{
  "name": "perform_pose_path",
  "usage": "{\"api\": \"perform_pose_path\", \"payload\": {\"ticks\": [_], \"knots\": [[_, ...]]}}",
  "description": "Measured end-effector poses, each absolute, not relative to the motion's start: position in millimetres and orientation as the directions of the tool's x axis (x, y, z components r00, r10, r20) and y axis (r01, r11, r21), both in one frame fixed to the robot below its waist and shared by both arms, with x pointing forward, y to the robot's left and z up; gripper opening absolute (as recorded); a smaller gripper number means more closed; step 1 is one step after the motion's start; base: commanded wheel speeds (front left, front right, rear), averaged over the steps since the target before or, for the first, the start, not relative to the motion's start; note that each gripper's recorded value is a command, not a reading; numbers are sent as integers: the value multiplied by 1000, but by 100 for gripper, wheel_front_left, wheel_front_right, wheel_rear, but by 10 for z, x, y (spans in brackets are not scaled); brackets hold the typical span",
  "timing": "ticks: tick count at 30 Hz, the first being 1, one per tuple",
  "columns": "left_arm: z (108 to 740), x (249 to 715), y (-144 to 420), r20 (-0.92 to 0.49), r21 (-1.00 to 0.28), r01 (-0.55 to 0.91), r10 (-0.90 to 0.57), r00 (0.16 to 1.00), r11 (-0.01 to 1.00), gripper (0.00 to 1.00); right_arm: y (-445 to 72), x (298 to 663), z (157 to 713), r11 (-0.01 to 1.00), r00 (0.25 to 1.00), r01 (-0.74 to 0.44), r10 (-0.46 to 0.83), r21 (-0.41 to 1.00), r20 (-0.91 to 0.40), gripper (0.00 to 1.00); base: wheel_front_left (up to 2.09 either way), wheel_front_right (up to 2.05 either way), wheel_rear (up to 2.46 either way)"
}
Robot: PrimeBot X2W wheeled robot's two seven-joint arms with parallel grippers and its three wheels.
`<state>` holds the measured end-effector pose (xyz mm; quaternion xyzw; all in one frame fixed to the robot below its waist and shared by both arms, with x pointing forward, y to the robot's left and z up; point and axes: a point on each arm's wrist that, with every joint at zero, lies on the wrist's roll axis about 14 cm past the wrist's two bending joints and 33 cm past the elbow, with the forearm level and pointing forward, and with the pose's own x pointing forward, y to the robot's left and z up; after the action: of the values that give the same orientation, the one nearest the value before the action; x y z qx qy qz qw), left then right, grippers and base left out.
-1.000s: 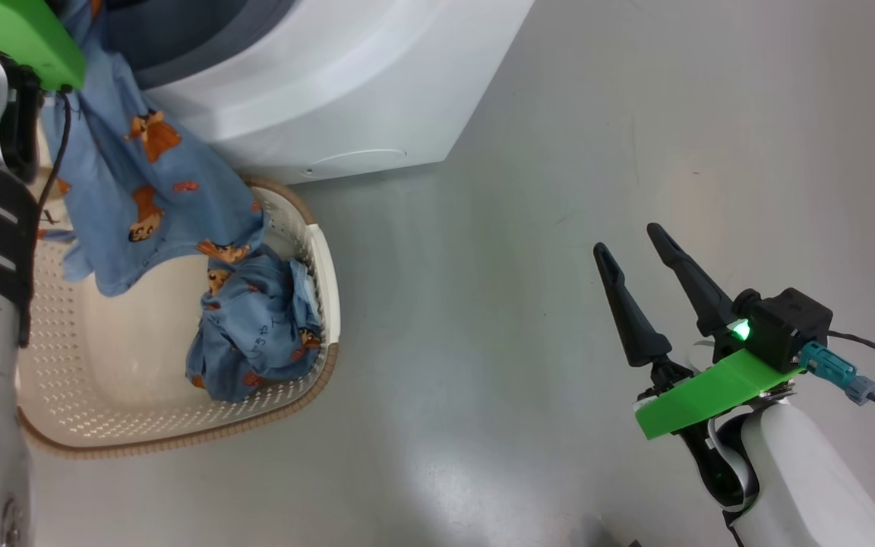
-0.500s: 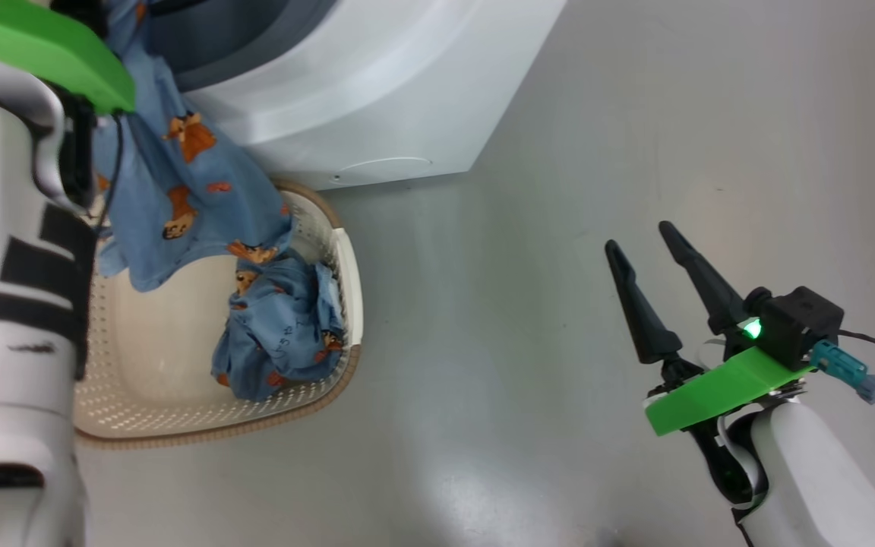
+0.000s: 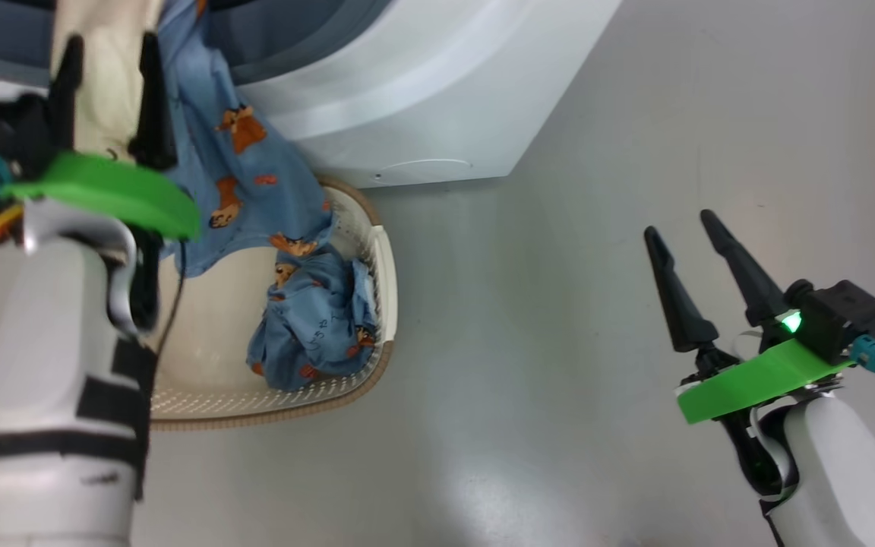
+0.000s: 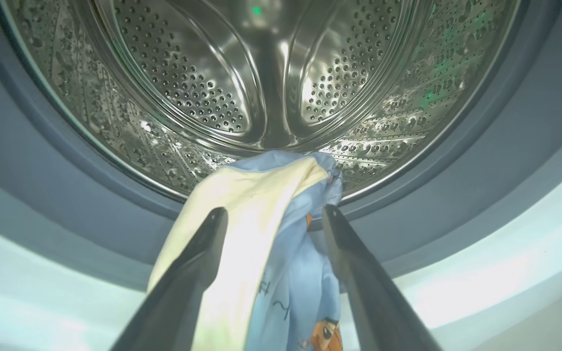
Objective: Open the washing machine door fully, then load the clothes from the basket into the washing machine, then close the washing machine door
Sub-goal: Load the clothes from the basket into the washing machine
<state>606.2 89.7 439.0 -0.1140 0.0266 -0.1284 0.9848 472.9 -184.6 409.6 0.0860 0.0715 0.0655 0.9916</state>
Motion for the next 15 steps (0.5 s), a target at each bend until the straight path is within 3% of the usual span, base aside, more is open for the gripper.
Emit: {"api": "perform_pose_path", "payload": {"ticks": [15], "knots": [[3980,5299,1315,-104,-262,122,-154,983,957,100,-1884,4757,4068,979,982,-113,136,170,-131,100,0,0,0]]}}
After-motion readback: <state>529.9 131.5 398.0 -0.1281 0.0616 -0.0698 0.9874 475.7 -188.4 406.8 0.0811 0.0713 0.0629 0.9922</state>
